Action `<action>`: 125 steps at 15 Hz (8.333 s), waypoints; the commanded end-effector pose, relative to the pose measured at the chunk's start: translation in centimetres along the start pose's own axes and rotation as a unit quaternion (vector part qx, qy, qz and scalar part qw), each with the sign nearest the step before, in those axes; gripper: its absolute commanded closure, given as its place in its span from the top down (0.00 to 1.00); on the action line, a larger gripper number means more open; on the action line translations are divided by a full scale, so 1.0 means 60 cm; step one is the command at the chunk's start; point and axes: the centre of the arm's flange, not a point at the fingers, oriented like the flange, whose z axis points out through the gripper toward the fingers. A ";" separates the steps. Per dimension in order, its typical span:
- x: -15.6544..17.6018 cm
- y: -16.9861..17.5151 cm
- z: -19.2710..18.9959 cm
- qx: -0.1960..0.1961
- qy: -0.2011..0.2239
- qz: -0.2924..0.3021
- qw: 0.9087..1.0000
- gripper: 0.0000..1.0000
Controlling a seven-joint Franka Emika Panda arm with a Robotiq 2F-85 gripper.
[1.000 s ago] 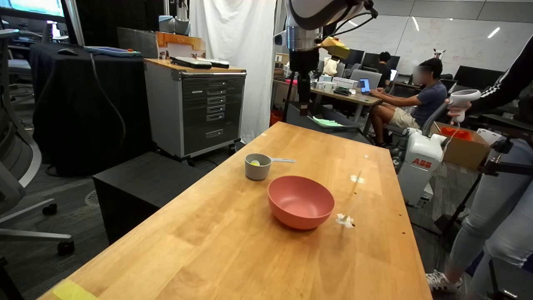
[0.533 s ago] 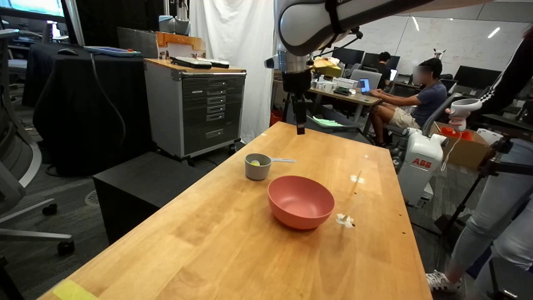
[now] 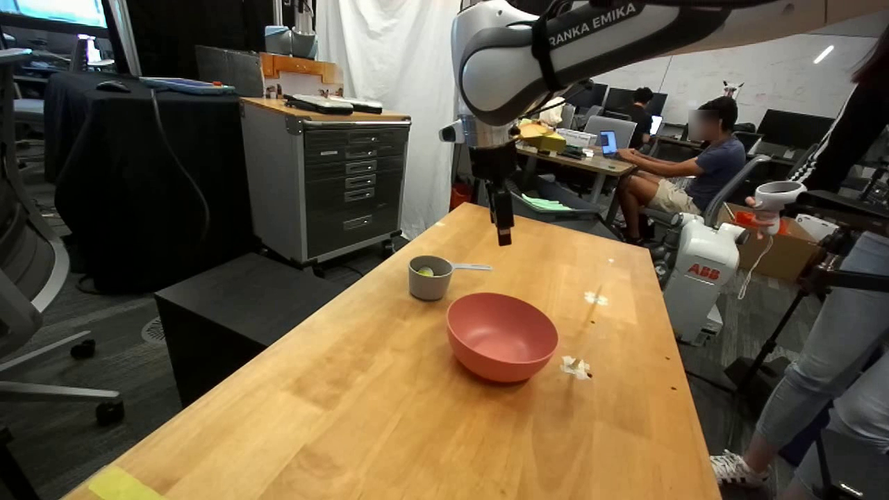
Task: Pour the contents in the grey measuring cup into the pink bowl
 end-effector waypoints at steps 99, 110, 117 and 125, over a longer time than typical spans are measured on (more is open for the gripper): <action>0.102 -0.141 0.028 0.058 0.175 0.411 0.893 1.00; 0.128 -0.142 0.067 0.058 0.164 0.417 0.892 0.94; 0.137 -0.149 0.064 0.057 0.165 0.414 0.893 0.30; 0.134 -0.151 0.080 0.054 0.157 0.411 0.896 0.06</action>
